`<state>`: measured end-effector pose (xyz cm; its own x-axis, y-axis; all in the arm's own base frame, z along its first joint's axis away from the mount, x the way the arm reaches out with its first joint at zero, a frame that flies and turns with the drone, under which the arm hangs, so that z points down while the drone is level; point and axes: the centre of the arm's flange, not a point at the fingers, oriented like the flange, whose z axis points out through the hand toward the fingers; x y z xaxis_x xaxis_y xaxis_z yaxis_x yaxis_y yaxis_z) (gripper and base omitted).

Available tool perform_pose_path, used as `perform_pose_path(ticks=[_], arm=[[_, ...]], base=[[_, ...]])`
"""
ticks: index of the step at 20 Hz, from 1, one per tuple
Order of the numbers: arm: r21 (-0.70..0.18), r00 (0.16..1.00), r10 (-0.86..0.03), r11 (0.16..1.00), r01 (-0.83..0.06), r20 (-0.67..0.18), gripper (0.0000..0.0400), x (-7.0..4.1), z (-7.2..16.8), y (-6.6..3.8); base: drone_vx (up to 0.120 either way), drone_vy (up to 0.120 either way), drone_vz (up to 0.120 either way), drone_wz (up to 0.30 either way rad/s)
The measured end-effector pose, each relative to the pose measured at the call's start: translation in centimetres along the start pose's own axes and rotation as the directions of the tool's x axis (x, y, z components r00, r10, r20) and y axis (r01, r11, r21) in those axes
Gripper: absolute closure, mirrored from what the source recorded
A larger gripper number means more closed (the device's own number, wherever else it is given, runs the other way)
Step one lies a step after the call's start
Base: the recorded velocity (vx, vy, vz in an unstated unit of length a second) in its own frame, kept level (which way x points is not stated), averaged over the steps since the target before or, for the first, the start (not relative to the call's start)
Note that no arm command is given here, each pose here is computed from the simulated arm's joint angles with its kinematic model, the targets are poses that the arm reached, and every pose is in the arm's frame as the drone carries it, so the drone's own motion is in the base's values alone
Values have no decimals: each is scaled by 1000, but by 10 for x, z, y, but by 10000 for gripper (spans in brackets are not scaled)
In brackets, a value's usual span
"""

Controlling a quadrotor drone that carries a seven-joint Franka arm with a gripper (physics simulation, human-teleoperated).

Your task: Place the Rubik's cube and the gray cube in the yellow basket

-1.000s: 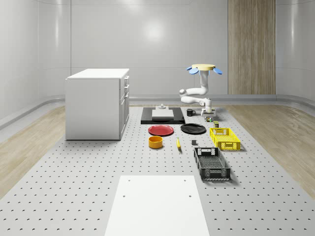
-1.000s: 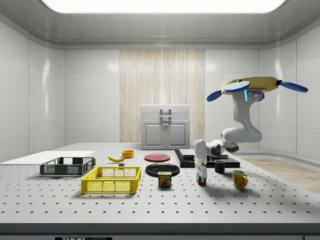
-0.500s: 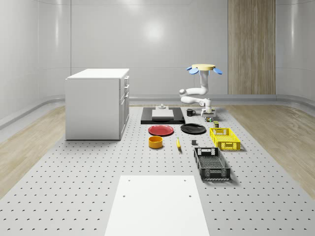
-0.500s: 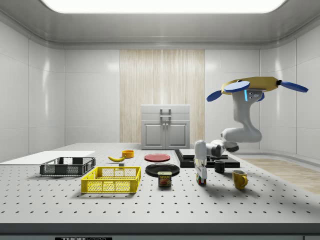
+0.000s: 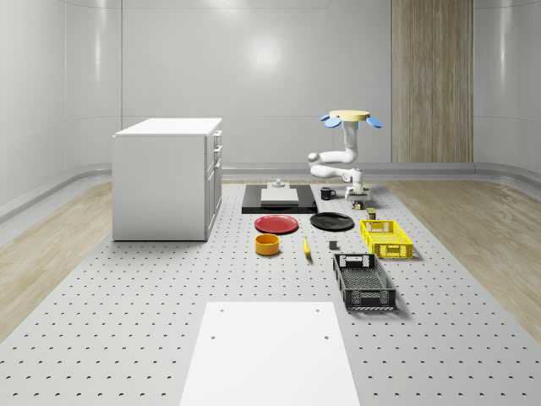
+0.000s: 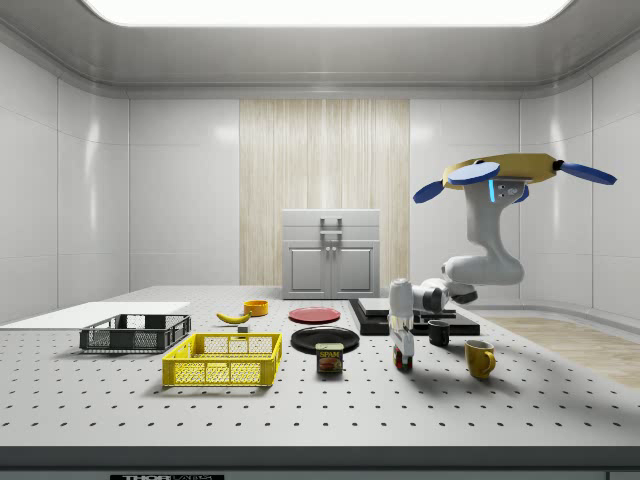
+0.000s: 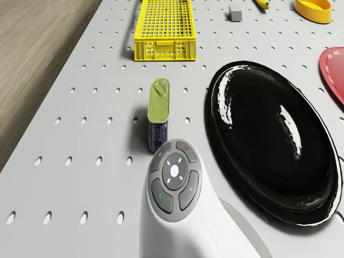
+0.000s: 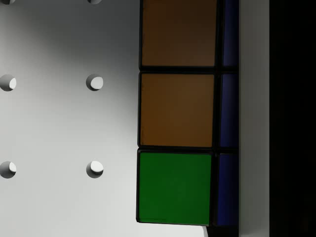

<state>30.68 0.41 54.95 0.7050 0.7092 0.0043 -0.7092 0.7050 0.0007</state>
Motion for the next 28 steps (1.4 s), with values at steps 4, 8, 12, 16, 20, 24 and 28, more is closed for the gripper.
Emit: perform_pose_path(ticks=[4, 8, 12, 16, 20, 24, 28], arm=[[1, 1000, -1, 1000, 1, 2, 78, 0, -16, 0], [1, 1000, -2, 1000, 2, 2, 79, 0, -28, 0], [2, 1000, 1, 1000, -1, 3, 80, 0, -33, 0], [2, 1000, 6, 1000, -6, 3, 80, 0, -35, 0], [2, 1000, 2, 1000, -2, 3, 80, 0, -36, 0], [2, 1000, -1, 1000, 1, 4, 80, 0, -37, 0], [2, 1000, -2, 1000, 2, 4, 80, 0, -37, 0]], base=[[0, 0, 120, 0], [0, 0, 120, 0], [70, 0, 120, 0], [120, 20, 20, 0], [120, 120, 0, 0], [120, 70, 0, 0], [120, 0, 0, 0]])
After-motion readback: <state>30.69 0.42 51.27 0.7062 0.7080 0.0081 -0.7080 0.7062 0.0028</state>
